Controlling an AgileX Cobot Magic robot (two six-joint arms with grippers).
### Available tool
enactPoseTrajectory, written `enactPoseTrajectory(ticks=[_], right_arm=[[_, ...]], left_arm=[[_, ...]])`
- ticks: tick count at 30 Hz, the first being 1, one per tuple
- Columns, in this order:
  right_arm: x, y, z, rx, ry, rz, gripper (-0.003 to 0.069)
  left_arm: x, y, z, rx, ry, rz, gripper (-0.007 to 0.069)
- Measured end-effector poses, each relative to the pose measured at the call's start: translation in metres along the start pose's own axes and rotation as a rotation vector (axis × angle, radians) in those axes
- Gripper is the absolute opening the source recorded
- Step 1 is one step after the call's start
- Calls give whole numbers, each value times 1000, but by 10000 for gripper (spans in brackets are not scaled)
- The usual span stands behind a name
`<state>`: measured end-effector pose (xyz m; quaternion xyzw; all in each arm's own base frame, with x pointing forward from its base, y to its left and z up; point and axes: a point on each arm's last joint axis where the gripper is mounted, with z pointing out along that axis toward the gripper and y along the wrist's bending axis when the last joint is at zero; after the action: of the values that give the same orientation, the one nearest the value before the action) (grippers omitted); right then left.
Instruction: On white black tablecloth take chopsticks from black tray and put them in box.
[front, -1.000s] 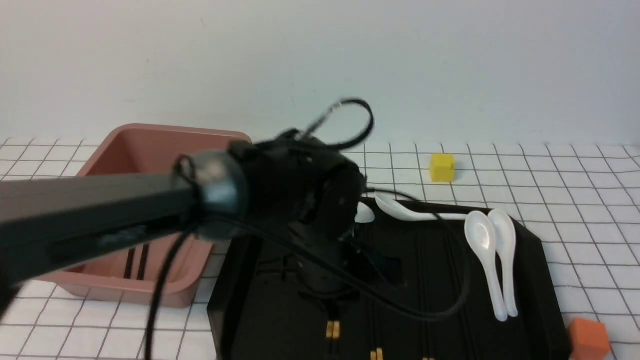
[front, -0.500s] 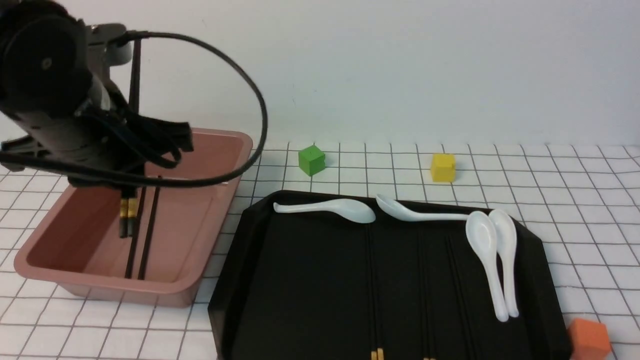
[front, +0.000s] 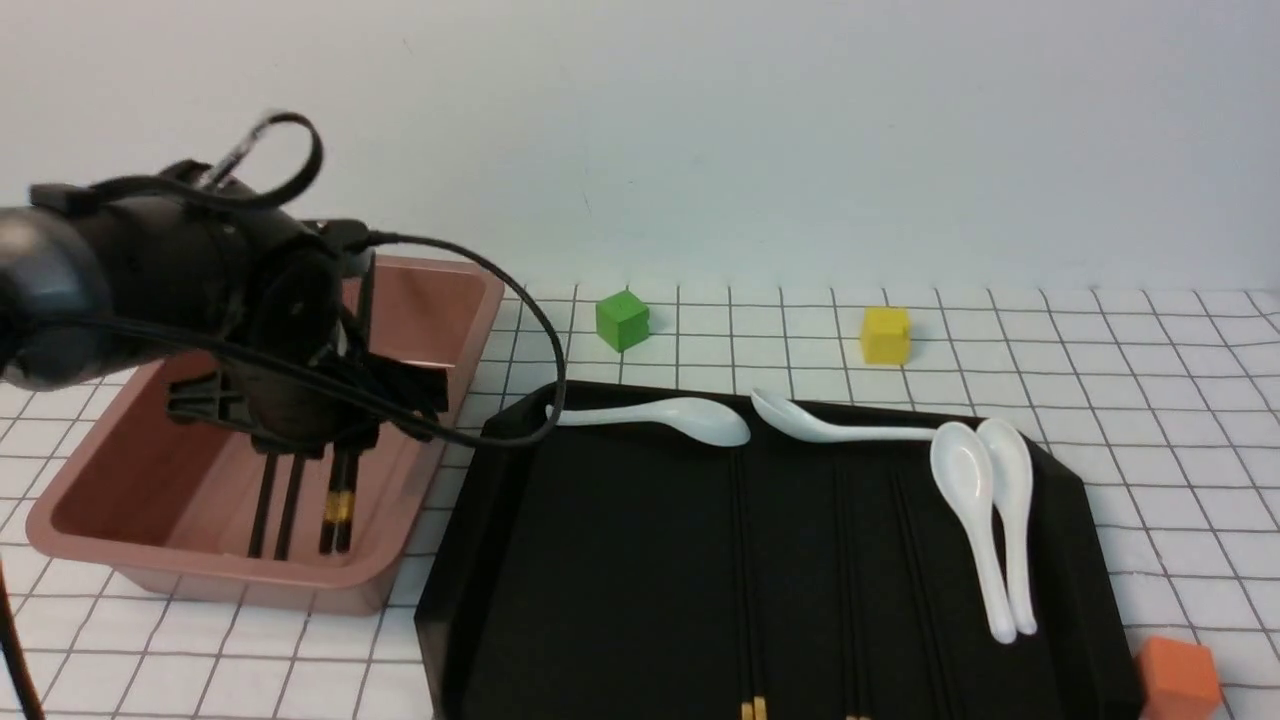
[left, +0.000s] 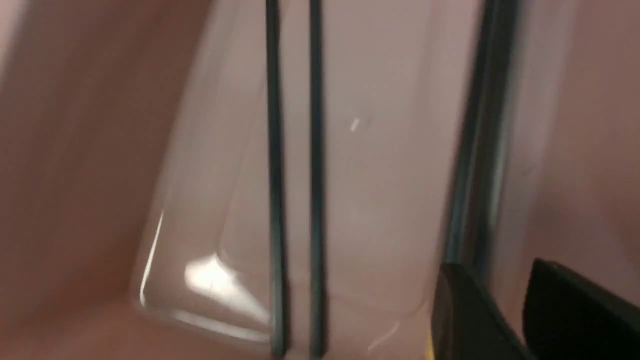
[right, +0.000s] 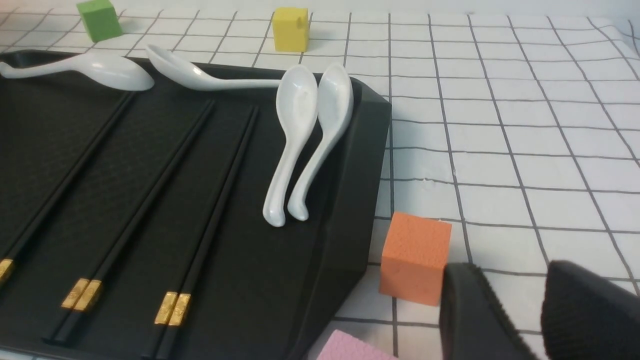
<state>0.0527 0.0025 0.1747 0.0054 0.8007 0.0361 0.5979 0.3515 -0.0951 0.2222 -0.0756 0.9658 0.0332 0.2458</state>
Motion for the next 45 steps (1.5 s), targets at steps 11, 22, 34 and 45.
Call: enactPoseTrajectory(ticks=[11,22,34,45], right_arm=[[0,0,0,0,0,1,240],[0,0,0,0,0,1,240],[0,0,0,0,0,1,240],[0,0,0,0,0,1,240]], left_arm=[[-2,16,-84,41,61,101,-13],[115,74,-154,309,-177,-35,-13],[223,112,-137,616,-617,-202,-13],[227,114,-138,633,-655,-208,-13]])
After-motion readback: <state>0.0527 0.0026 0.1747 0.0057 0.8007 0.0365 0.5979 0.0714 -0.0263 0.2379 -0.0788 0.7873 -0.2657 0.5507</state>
